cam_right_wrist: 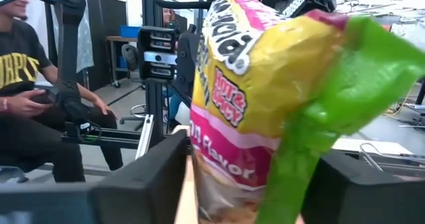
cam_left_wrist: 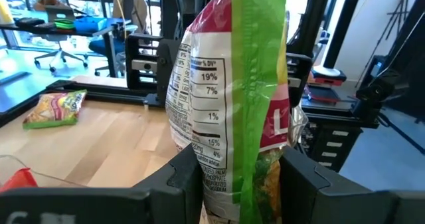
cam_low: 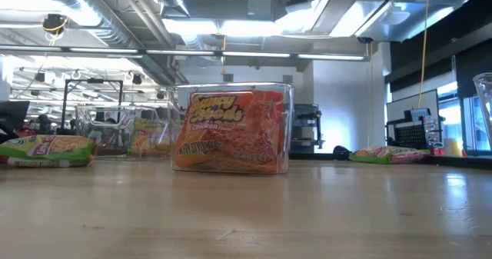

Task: Sort Maruchan noodles
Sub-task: Put the bottom green noodle pack into the top transparent bin

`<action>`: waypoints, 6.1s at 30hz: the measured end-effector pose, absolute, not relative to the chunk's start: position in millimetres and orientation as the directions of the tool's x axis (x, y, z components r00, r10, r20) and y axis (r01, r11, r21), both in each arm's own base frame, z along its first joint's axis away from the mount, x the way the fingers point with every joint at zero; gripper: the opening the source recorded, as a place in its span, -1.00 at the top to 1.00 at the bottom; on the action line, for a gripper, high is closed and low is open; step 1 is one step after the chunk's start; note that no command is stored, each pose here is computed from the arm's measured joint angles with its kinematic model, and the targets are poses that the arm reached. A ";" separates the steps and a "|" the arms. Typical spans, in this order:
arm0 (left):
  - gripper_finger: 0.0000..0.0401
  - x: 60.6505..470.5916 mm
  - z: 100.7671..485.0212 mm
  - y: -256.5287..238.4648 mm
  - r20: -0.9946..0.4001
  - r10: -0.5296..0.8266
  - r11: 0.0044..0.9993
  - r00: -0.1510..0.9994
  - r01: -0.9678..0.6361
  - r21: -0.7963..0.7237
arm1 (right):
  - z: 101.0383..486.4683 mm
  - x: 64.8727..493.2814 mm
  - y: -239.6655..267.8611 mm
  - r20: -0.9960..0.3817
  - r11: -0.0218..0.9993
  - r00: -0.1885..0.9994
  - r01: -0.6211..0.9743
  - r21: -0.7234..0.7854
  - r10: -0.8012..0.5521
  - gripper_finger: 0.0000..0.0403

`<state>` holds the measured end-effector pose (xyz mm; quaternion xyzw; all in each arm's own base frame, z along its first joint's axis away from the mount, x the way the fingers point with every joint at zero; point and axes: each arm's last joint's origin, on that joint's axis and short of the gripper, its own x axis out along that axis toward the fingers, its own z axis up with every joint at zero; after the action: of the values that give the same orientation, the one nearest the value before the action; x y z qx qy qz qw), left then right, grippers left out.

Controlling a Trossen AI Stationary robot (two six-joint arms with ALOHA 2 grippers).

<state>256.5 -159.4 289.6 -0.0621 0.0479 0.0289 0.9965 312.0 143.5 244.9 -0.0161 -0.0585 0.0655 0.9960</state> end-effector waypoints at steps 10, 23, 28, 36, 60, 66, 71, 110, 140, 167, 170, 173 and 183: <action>0.32 256.2 288.4 -159.4 -0.108 0.054 0.998 0.993 -0.056 -0.017 | 242.9 312.3 143.6 0.094 0.990 0.986 -0.130 -0.059 0.135 0.36; 0.00 243.7 302.2 -149.9 -0.107 0.062 0.995 0.992 -0.070 -0.072 | 240.2 312.8 143.3 0.061 0.988 0.990 -0.125 -0.090 0.131 0.39; -0.13 221.0 322.7 -133.7 -0.105 0.073 0.988 0.992 -0.086 -0.125 | 236.3 313.6 141.4 0.029 0.989 0.993 -0.108 -0.100 0.112 0.39; -0.17 204.6 334.7 -118.8 -0.106 0.130 0.977 0.986 -0.145 -0.157 | 225.9 320.8 124.7 -0.075 0.994 0.992 -0.107 -0.025 0.105 0.39; -0.22 234.5 311.8 -113.4 -0.186 0.147 0.975 0.971 -0.175 -0.140 | 217.3 325.0 112.1 -0.165 0.984 0.970 -0.169 0.057 0.176 0.38; -0.49 245.3 304.7 -103.4 -0.221 0.149 0.969 0.964 -0.187 -0.164 | 217.0 324.9 112.2 -0.169 0.984 0.970 -0.169 0.056 0.176 0.38; -0.60 248.2 300.7 -105.7 -0.245 0.090 0.975 0.965 -0.136 -0.177 | 215.8 324.7 112.1 -0.182 0.984 0.967 -0.168 0.054 0.175 0.38; -0.58 353.8 339.0 -106.4 -0.867 -0.089 0.969 0.490 -0.159 -0.190 | 212.3 325.4 106.5 -0.217 0.991 0.968 -0.118 0.063 0.129 0.38; 0.14 357.3 328.8 -104.7 -0.892 -0.038 0.978 0.451 -0.166 -0.125 | 216.3 326.7 107.3 -0.187 0.987 0.973 -0.116 0.116 0.136 0.37; 0.31 277.1 370.6 -75.8 -0.932 0.260 0.945 0.253 -0.265 0.191 | 244.2 297.9 102.2 -0.304 0.959 0.913 -0.235 0.157 0.273 -0.35; 0.31 267.7 377.4 -58.0 -0.927 0.276 0.936 0.255 -0.290 0.199 | 243.1 297.8 101.7 -0.314 0.963 0.913 -0.223 0.152 0.261 -0.35; 0.31 254.2 381.9 -32.6 -0.925 0.292 0.929 0.243 -0.302 0.214 | 242.9 297.8 101.7 -0.316 0.963 0.912 -0.224 0.149 0.261 -0.36; 0.31 220.3 344.2 81.0 -0.935 0.352 0.872 0.047 -0.378 0.310 | 237.7 297.8 101.7 -0.340 0.965 0.904 -0.256 0.055 0.259 -0.36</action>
<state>220.3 81.0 344.2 -0.0102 0.6424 0.2524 0.7235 297.8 101.7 237.7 0.0043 0.1750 0.1318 0.9757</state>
